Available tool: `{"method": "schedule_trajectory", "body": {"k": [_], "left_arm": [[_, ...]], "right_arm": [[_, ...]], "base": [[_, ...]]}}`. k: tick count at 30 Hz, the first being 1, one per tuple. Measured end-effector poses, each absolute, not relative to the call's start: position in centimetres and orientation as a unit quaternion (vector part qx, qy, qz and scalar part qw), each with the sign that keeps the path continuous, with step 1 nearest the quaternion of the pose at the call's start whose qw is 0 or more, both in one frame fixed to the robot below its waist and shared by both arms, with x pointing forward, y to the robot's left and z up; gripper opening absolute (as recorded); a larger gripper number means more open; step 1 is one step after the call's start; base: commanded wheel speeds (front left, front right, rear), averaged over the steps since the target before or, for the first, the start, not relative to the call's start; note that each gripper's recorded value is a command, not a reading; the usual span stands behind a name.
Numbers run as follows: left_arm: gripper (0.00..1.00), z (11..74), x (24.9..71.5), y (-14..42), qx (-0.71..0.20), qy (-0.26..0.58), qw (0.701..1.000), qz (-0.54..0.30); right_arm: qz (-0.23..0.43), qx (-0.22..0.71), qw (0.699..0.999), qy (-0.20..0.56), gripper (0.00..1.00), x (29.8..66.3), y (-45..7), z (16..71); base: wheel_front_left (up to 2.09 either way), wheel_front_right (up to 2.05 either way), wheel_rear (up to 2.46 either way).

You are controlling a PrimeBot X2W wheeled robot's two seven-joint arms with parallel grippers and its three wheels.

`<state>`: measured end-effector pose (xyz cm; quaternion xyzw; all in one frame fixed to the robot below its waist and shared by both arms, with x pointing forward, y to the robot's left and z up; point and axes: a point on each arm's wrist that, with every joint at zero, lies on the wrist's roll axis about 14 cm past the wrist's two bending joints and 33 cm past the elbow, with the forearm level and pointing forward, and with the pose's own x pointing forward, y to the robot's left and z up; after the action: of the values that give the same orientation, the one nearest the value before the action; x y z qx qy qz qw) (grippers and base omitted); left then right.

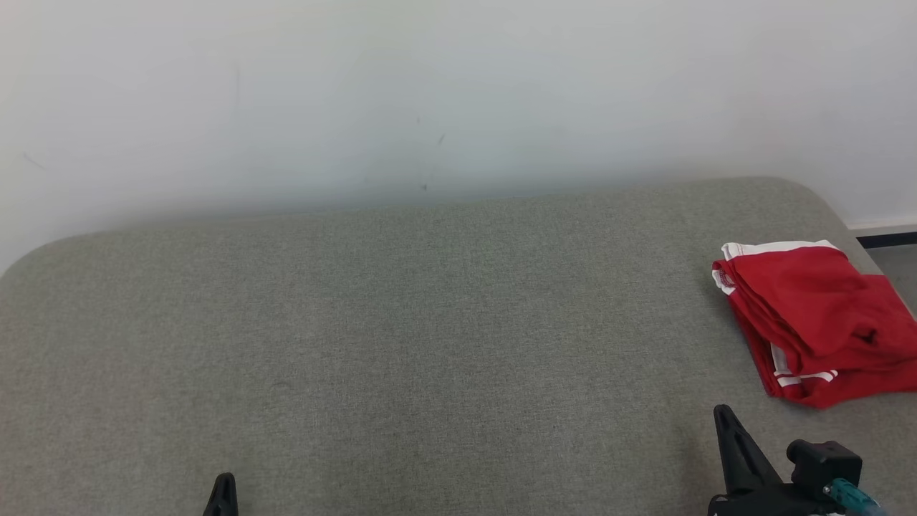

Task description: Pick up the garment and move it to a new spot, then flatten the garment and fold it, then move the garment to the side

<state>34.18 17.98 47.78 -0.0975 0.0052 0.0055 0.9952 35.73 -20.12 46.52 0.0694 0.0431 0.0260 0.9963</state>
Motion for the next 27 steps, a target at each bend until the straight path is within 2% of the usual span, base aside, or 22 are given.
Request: {"method": "schedule_trajectory", "body": {"k": [27], "left_arm": [[0.0, 47.5, 35.5, 19.1, -0.318, 0.029, 0.947, 0.039]], "right_arm": [[-0.023, 0.299, 0.953, 0.038, 0.0, 36.7, -20.9, 47.5]], "base": [[0.0, 0.0, 0.0]]}}
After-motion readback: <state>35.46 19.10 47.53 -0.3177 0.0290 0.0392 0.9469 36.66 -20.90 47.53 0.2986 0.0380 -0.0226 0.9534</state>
